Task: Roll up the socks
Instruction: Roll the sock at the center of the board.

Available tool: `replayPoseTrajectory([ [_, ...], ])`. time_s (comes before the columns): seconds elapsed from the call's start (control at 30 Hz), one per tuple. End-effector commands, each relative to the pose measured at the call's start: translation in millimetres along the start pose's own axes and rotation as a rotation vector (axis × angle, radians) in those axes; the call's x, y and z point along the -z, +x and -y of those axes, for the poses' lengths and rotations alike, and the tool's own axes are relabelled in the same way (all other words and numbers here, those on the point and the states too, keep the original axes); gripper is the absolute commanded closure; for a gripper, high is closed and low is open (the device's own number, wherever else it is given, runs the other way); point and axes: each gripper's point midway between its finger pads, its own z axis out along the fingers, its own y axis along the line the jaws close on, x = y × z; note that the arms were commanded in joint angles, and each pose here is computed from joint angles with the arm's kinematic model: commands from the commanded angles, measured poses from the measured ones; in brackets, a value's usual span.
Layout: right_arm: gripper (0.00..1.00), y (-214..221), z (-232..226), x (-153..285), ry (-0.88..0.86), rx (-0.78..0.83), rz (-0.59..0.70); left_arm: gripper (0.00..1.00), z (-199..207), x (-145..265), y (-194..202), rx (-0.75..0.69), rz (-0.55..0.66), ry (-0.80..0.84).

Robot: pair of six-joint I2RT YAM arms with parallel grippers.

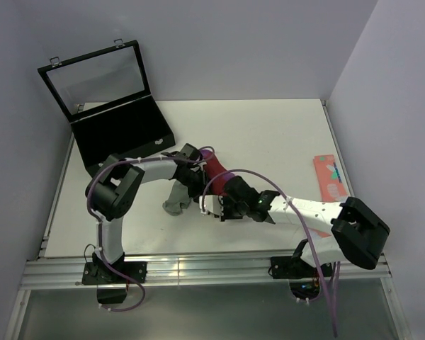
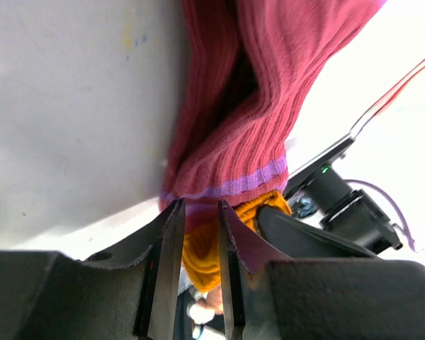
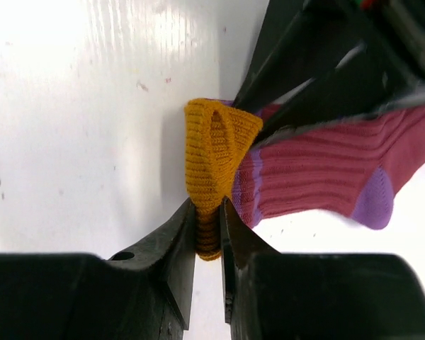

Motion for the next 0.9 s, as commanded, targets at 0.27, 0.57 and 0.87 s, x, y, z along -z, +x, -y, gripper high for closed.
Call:
replayPoseTrajectory([
  [0.27, 0.82, 9, -10, 16, -0.135, -0.104, 0.041, 0.68, 34, 18, -31, -0.059, 0.277, 0.171],
  [0.57, 0.82, 19, -10, 14, -0.264, -0.208, 0.023, 0.65, 37, 12, -25, -0.167, 0.436, 0.256],
  [0.87, 0.83, 37, -1, 13, -0.381, -0.343, -0.004, 0.64, 55, 18, -26, -0.330, 0.585, 0.290],
])
